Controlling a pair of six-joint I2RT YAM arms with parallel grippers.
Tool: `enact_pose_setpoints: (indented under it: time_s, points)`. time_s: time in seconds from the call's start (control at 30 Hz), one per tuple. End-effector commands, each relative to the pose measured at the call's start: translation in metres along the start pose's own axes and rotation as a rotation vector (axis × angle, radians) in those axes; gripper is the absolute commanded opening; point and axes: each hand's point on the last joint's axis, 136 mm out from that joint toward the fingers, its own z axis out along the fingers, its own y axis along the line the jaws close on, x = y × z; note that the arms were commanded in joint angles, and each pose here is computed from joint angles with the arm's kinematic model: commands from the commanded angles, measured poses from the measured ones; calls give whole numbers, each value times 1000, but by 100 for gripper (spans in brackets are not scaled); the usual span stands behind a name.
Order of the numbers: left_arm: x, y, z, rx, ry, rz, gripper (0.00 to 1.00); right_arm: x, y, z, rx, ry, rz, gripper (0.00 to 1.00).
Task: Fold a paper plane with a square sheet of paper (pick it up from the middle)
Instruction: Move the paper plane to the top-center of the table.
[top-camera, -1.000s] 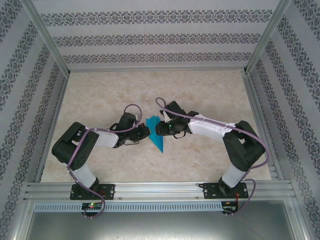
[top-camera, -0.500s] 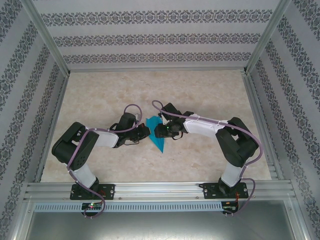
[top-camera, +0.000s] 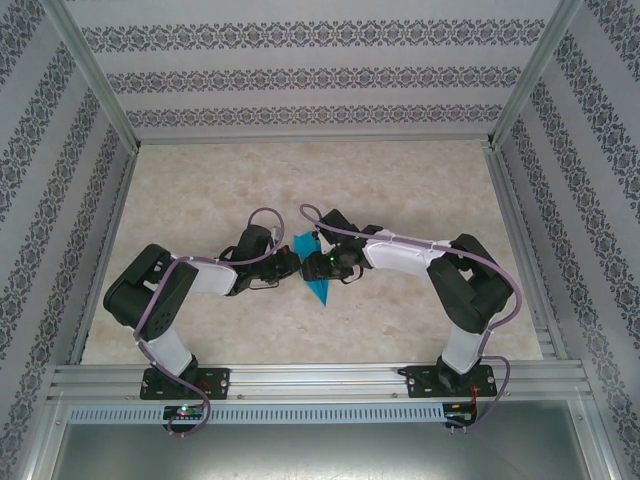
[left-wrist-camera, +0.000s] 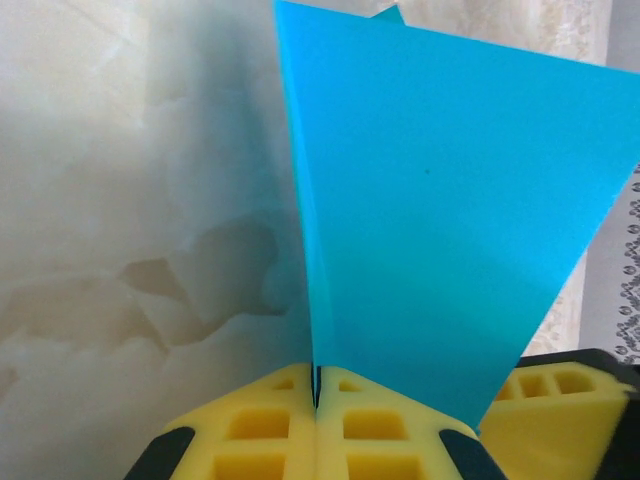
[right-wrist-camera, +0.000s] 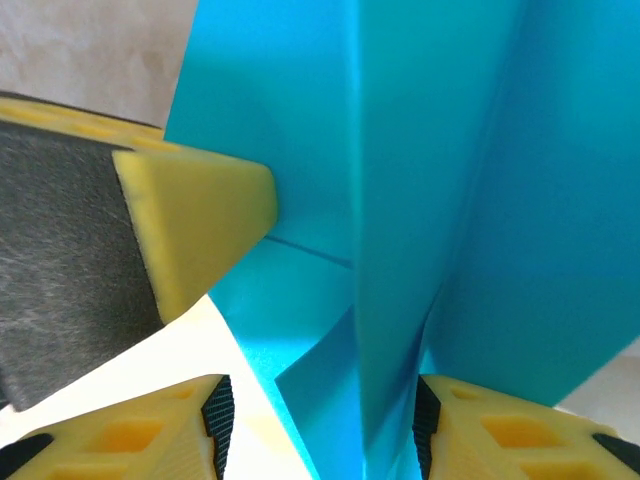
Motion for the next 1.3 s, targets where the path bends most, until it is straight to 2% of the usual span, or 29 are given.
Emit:
enact_pose_setpoints:
  time_s: [0.0,0.2,0.33,0.43,0.57,0.73,0.87,1.03,1.27]
  points:
    - [-8,-10,0,53,-14,-4,5,2,-1,7,31,21,3,51]
    - [-8,-12,-1,56,-14,-2,6,2,-13,8,111,18,5,43]
    - [-8,-9,-2,43,-13,-6,9,0,-17,6,142,8,12,32]
    - [-10,-10,-5,25,-20,-4,17,-1,-20,5,165,6,11,22]
    - [-16,-10,-17,-30,-48,8,38,-6,-29,-4,236,-18,-1,11]
    - [-32,-3,-46,-130,-133,2,75,-16,-44,-27,355,-66,-20,10]
    - [-44,11,-71,-251,-219,-3,90,-20,-57,-28,407,-70,-7,13]
    - [-50,29,-95,-387,-287,-6,99,-23,-65,-19,419,-57,29,19]
    - [-50,35,-101,-426,-297,-3,100,-25,-67,-8,420,-45,50,22]
